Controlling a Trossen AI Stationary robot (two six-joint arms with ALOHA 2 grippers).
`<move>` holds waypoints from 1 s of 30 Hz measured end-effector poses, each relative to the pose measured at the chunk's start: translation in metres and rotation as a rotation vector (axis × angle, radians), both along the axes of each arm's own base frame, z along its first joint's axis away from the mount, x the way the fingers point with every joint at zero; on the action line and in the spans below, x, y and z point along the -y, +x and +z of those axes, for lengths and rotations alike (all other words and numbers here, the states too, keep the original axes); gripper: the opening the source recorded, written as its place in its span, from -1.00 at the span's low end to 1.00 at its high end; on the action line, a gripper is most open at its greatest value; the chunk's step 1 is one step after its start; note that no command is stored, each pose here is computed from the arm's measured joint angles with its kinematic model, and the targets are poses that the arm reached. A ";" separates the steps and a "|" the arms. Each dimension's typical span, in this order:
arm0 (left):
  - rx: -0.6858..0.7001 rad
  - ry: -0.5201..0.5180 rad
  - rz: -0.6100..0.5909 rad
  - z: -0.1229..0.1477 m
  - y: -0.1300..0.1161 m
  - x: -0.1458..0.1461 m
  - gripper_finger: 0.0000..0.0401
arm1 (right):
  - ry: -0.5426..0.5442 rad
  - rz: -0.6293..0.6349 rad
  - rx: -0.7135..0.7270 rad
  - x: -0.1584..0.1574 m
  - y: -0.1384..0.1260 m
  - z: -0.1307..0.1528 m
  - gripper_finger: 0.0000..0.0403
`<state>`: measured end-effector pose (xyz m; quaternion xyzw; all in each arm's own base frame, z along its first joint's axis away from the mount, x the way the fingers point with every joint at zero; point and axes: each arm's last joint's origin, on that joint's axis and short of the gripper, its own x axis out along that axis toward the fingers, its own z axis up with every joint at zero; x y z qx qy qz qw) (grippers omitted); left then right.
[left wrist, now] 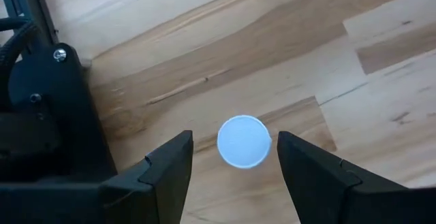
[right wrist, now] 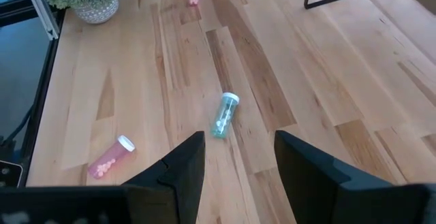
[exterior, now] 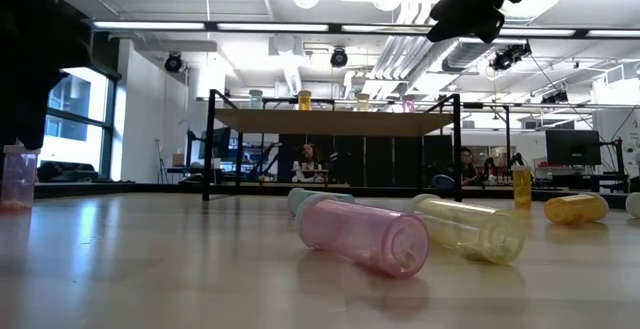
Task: Pick and place medicine bottles onto shelf by color
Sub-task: Put the top violet pill bottle on the shelf aligned with the other violet pill bottle
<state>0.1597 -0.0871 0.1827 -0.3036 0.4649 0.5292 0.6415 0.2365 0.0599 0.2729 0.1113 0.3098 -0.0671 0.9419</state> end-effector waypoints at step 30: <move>-0.039 -0.052 0.066 -0.008 0.010 -0.007 -0.34 | -0.002 0.002 0.000 0.000 0.000 0.000 -0.17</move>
